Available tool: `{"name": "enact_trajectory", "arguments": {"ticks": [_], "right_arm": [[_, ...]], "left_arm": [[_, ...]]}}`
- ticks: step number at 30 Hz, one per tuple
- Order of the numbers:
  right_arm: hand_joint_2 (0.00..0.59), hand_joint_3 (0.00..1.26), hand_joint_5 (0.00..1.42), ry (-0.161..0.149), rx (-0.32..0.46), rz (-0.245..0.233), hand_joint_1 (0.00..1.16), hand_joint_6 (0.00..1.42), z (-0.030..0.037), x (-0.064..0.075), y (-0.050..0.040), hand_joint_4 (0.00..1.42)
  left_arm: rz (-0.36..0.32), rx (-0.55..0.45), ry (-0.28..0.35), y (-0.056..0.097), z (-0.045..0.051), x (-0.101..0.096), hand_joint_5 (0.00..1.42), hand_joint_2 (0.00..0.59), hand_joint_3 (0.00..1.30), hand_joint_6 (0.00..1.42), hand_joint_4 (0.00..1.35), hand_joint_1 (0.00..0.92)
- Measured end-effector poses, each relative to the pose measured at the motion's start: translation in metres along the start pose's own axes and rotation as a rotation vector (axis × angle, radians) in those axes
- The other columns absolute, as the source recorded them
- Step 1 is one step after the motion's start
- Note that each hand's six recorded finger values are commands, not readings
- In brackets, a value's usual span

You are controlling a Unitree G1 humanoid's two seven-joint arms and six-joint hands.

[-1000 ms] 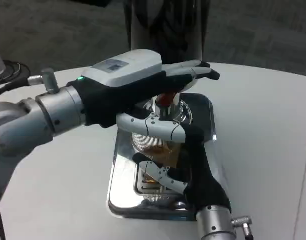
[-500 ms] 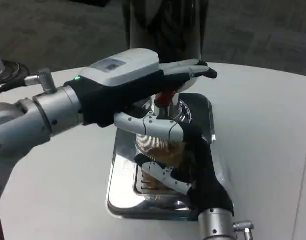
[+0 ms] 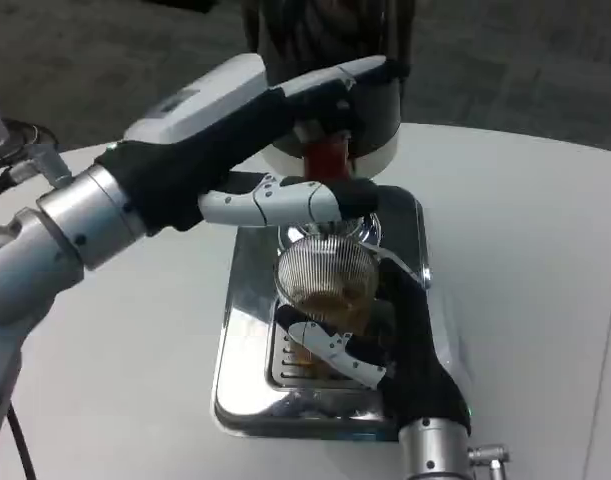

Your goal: Grasp the cup under the faucet to collect the drink, then remove the cup.

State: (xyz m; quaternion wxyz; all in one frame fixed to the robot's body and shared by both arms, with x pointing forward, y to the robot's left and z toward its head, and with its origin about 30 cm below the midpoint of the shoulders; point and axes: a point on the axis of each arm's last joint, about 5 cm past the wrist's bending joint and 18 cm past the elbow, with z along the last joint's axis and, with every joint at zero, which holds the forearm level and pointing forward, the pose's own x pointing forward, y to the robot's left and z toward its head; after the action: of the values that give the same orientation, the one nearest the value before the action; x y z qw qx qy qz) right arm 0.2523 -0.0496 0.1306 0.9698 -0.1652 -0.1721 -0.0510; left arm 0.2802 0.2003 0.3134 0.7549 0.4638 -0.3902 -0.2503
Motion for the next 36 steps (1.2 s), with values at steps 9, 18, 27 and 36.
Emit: {"name": "enact_trajectory", "arguments": {"ticks": [9,18,27,36], "right_arm": [[0.168,0.82,1.02,-0.001,0.003,-0.021,0.86,0.58,-0.0005,0.0,-0.0017,0.99],[0.161,0.89,1.07,-0.005,0.013,-0.03,0.86,0.63,-0.0017,-0.006,-0.0115,1.05],[0.151,0.94,1.11,-0.011,0.016,-0.017,0.86,0.67,-0.0028,-0.019,-0.0262,1.09],[0.151,0.95,1.15,-0.008,0.026,0.009,0.86,0.69,-0.0031,-0.032,-0.0371,1.11]], "left_arm": [[0.073,-0.026,-0.021,0.006,0.0003,-0.004,0.27,0.103,0.17,0.4,0.16,0.0],[0.103,-0.038,-0.017,0.004,-0.0014,-0.011,0.28,0.105,0.18,0.42,0.19,0.0],[0.151,-0.064,-0.001,0.002,-0.0024,-0.025,0.29,0.108,0.19,0.43,0.2,0.0],[0.225,-0.095,0.033,0.001,-0.0004,-0.043,0.3,0.108,0.19,0.43,0.21,0.0]]}}
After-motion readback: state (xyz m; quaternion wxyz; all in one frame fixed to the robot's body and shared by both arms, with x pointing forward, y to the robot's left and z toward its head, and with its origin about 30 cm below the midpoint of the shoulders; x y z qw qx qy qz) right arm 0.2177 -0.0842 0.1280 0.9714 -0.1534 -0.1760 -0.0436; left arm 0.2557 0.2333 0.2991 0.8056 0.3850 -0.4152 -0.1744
